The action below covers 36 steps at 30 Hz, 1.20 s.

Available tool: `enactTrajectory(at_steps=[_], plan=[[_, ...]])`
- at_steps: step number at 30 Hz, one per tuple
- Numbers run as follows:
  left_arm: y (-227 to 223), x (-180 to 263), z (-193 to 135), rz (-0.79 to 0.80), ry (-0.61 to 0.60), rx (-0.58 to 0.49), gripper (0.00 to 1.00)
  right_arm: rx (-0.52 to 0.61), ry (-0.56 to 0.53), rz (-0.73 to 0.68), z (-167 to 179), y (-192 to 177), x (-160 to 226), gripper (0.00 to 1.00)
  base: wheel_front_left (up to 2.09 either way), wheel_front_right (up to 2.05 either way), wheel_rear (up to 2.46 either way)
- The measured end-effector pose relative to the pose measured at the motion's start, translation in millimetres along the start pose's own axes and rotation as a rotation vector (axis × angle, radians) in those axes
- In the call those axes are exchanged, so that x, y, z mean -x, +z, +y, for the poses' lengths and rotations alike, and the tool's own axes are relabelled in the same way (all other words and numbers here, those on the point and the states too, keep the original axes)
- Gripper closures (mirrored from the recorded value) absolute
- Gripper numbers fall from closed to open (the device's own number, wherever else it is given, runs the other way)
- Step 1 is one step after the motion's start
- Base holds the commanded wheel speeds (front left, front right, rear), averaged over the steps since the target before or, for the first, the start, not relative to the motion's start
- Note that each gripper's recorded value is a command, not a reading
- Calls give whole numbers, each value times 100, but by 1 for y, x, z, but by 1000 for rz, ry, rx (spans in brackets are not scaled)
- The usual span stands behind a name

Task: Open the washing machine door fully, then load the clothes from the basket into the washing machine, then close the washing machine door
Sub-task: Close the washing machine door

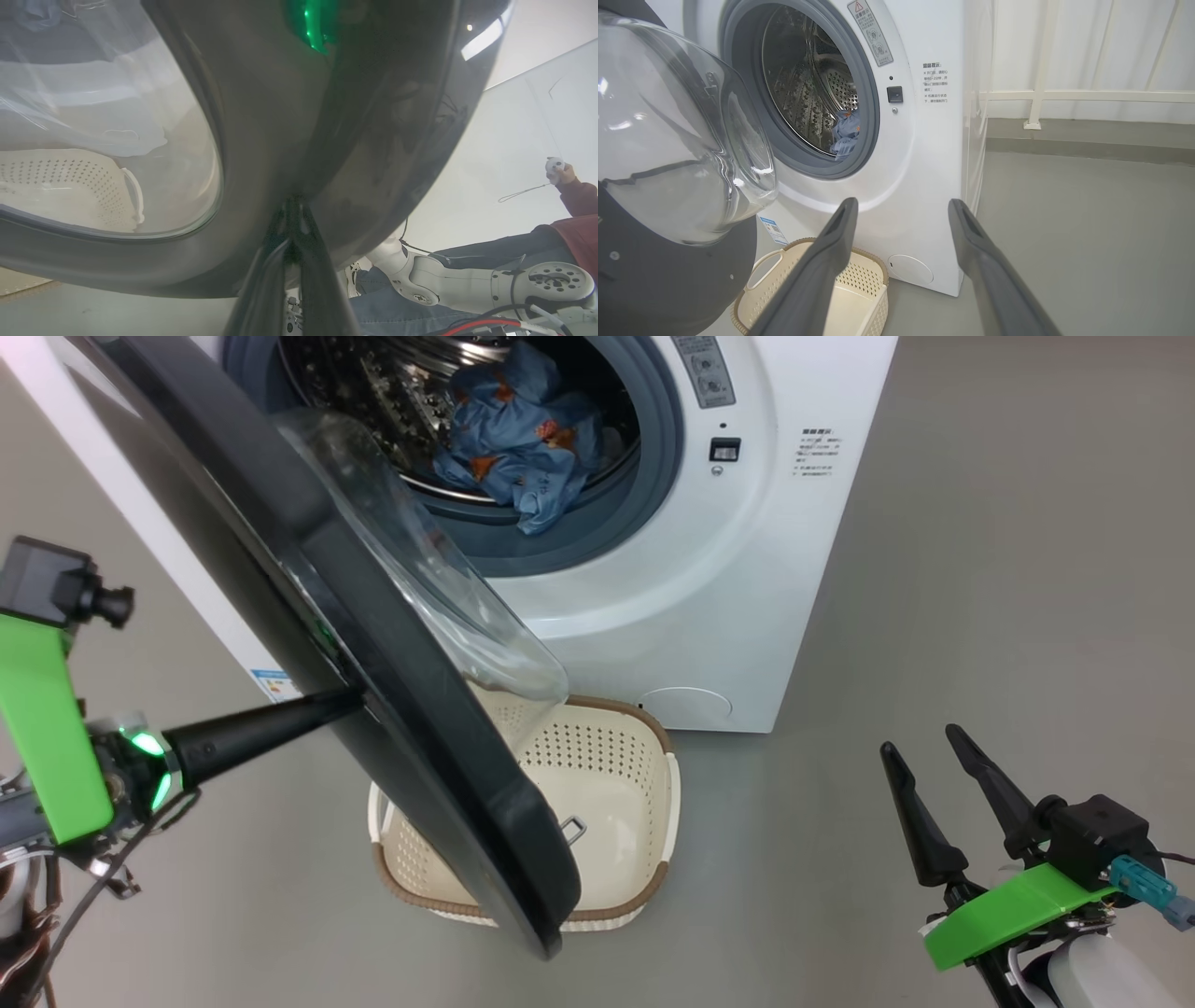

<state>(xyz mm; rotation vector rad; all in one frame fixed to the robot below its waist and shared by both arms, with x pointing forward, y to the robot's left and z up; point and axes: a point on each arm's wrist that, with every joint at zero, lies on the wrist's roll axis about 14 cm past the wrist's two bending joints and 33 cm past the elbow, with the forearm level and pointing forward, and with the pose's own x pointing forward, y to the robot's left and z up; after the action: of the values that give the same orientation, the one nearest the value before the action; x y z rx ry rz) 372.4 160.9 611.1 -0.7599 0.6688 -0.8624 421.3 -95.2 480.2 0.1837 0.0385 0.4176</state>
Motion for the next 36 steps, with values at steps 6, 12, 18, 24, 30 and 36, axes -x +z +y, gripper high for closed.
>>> enactTrajectory(at_steps=[6,12,18,24,30,36], plan=[[9,15,10,-99,65,0,65,-5,23,-5,9,1,-4,0,0,0,0],[2,41,43,-219,203,58,0,-5,48,-3,19,1,-5,0,0,0,0],[-3,69,71,-373,314,114,0,-3,73,-1,28,1,-6,0,0,0,0],[-1,113,103,-640,463,137,0,0,93,-3,35,2,-6,0,0,0,0],[-18,152,134,-877,651,90,0,-5,101,8,38,-2,-6,0,0,0,0],[-34,163,140,-933,792,-111,0,-8,105,13,39,-4,-8,0,0,0,0]])
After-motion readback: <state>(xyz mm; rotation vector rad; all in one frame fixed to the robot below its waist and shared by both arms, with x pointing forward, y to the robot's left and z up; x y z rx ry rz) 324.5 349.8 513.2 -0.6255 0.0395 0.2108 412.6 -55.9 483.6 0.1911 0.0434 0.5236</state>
